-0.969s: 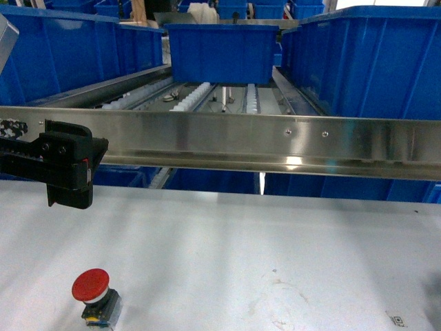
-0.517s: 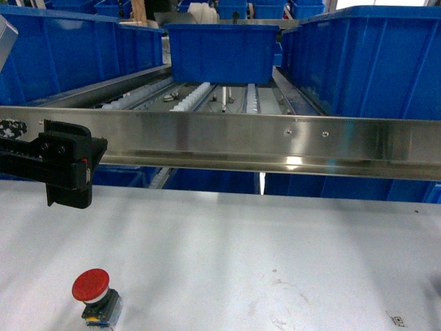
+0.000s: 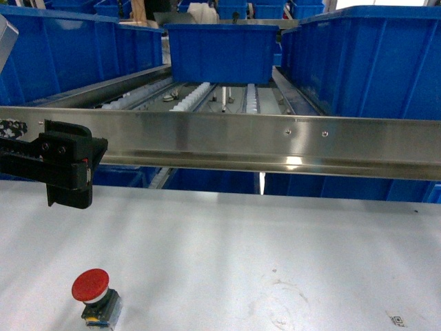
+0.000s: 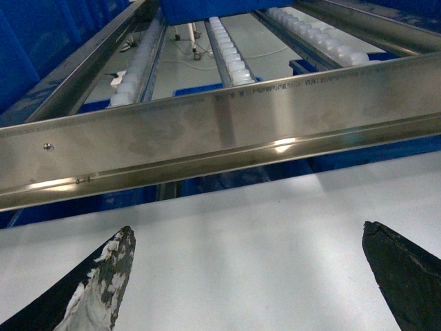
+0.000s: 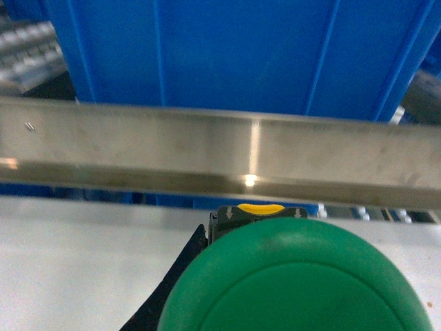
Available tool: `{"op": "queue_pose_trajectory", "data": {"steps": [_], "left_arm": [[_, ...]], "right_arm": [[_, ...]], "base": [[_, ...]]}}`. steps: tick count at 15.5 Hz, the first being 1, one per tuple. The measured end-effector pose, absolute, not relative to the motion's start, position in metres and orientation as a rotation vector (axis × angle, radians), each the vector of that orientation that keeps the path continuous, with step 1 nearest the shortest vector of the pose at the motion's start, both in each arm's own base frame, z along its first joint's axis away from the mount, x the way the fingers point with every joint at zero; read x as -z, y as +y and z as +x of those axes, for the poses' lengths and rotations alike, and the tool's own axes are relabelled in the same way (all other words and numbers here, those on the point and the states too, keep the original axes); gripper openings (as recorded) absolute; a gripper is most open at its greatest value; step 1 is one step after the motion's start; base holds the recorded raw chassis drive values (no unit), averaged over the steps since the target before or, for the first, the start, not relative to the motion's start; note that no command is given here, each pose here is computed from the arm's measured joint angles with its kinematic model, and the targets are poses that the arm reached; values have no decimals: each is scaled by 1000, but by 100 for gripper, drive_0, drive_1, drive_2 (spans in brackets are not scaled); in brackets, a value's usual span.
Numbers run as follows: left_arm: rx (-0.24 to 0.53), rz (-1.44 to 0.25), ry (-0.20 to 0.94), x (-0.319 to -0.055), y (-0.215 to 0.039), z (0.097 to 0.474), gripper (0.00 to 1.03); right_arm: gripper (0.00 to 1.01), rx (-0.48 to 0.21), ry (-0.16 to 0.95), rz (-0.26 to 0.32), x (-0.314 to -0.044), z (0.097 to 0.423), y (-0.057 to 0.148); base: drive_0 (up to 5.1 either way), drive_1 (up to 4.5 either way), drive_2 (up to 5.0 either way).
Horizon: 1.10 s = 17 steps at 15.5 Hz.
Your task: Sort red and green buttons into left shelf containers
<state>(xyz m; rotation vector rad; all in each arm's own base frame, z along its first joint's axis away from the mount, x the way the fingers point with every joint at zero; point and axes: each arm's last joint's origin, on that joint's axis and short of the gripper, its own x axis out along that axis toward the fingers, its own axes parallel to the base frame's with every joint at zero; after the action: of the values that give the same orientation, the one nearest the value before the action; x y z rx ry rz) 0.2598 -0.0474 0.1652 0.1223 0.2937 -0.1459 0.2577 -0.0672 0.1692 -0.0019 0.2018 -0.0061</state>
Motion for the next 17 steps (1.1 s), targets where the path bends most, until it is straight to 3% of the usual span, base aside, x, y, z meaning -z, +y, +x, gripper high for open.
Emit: {"op": "queue_pose_trajectory", "data": {"steps": [3, 5, 8, 13, 15, 17], "left_arm": [[146, 122, 294, -165, -47, 260, 98], [146, 122, 294, -165, -47, 260, 98], [146, 122, 294, -165, -47, 260, 98], [116, 107, 338, -158, -47, 262, 98], [68, 26, 524, -134, -45, 264, 98], [43, -62, 584, -126, -46, 271, 98]], "right_arm": [[27, -26, 86, 55, -195, 221, -58], [27, -63, 83, 108, -201, 181, -44], [27, -44, 93, 122, -201, 145, -34], [27, -42, 106, 126, -199, 146, -33], [27, -42, 107, 126, -199, 146, -33], [27, -42, 106, 126, -199, 146, -33]], "base": [[0, 0, 0], [0, 0, 0], [0, 0, 0], [0, 0, 0], [0, 0, 0], [0, 0, 0]]}}
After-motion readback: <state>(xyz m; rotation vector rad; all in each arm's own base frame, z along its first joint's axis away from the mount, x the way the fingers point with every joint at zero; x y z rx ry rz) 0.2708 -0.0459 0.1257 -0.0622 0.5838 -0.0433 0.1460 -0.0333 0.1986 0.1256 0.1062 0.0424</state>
